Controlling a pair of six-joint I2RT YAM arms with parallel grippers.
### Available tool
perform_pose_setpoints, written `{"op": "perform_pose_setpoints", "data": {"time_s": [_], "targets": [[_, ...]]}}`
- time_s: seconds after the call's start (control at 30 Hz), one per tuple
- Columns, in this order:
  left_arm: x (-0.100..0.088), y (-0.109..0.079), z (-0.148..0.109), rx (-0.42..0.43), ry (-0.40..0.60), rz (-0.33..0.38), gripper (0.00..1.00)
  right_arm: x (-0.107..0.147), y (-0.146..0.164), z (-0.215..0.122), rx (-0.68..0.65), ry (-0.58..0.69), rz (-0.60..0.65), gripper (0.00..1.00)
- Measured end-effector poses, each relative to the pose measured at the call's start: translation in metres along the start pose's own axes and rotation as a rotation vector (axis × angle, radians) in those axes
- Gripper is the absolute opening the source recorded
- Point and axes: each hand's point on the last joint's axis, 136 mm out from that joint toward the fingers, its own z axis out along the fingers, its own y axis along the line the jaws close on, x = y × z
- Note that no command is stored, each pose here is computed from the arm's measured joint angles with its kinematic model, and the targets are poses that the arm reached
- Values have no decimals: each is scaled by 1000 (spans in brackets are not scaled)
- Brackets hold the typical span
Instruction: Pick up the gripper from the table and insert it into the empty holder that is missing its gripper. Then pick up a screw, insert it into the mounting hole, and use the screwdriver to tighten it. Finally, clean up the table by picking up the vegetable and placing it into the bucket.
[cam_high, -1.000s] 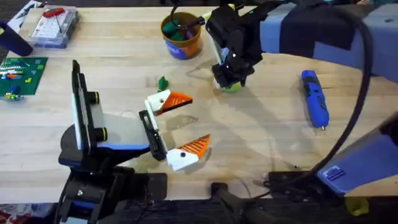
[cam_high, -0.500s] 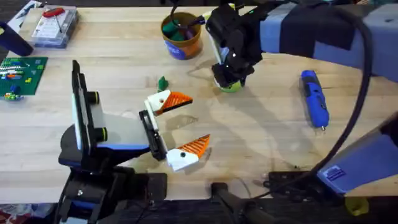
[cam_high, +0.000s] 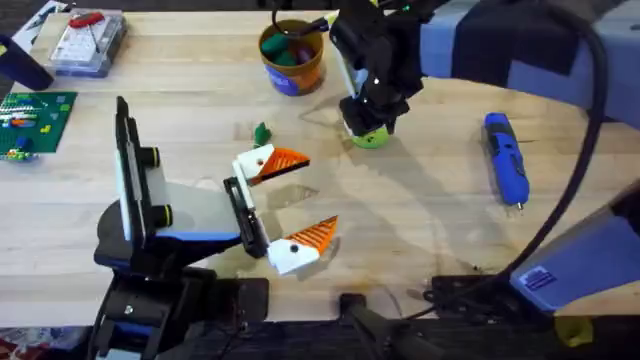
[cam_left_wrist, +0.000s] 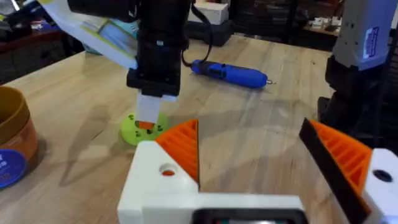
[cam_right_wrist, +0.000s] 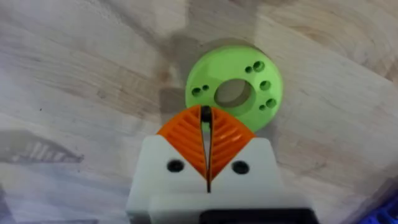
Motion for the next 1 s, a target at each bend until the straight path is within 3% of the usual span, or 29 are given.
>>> {"op": "perform_pose_setpoints", "data": {"time_s": [0.17,0.4,0.53,0.7,1.0], "targets": [[0,0,0,0,0,0,987,6,-4,-33,5,27,-3,3],[0,0,0,0,0,0,987,-14,-8,-140,-32,-167,-18,3],[0,0,0,0,0,0,987,-6,-5,-185,-44,-212,-69,3],[0,0,0,0,0,0,987,2,11,-210,-52,-198,-187,3],[0,0,0,0,0,0,987,-19,61,-221,-126,-213,-330,3]]}}
